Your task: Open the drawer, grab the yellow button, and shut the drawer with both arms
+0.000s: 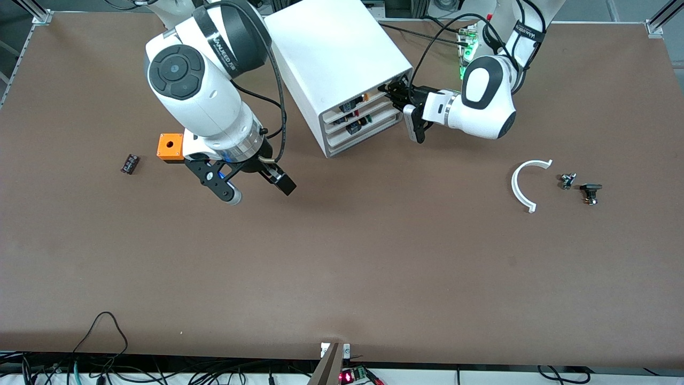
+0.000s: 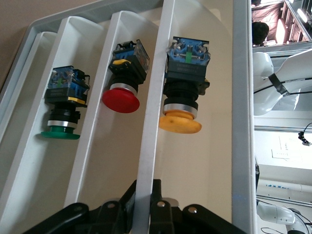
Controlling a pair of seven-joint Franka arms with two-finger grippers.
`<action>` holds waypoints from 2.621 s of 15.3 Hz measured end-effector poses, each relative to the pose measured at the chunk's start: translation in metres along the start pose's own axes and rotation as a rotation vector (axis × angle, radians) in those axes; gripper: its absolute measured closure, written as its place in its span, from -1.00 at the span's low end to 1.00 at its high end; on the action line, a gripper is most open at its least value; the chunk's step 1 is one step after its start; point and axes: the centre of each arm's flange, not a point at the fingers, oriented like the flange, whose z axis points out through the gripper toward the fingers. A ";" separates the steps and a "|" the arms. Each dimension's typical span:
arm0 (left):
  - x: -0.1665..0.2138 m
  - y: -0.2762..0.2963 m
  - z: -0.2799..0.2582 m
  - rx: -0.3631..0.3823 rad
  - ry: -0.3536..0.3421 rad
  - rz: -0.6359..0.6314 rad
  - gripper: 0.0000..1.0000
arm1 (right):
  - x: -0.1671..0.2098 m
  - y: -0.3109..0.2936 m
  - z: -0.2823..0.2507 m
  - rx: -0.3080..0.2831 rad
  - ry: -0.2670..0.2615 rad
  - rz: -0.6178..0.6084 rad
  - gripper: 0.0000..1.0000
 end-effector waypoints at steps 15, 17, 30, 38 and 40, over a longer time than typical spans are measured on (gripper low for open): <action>0.044 -0.041 -0.126 0.102 0.052 0.119 0.74 | -0.086 -0.043 0.020 0.060 -0.016 0.175 -1.00; 0.045 -0.045 -0.142 0.115 0.061 0.123 0.74 | -0.104 -0.049 0.025 0.081 -0.021 0.212 -1.00; 0.058 0.000 -0.197 0.146 -0.102 0.039 -0.98 | -0.197 -0.075 0.085 0.135 -0.013 0.300 -1.00; 0.067 0.072 -0.240 0.260 -0.216 -0.307 -1.00 | -0.237 -0.069 0.144 0.105 0.050 0.230 -0.99; 0.072 0.098 -0.247 0.326 -0.224 -0.410 -1.00 | -0.238 -0.070 0.144 0.110 0.050 0.234 -0.94</action>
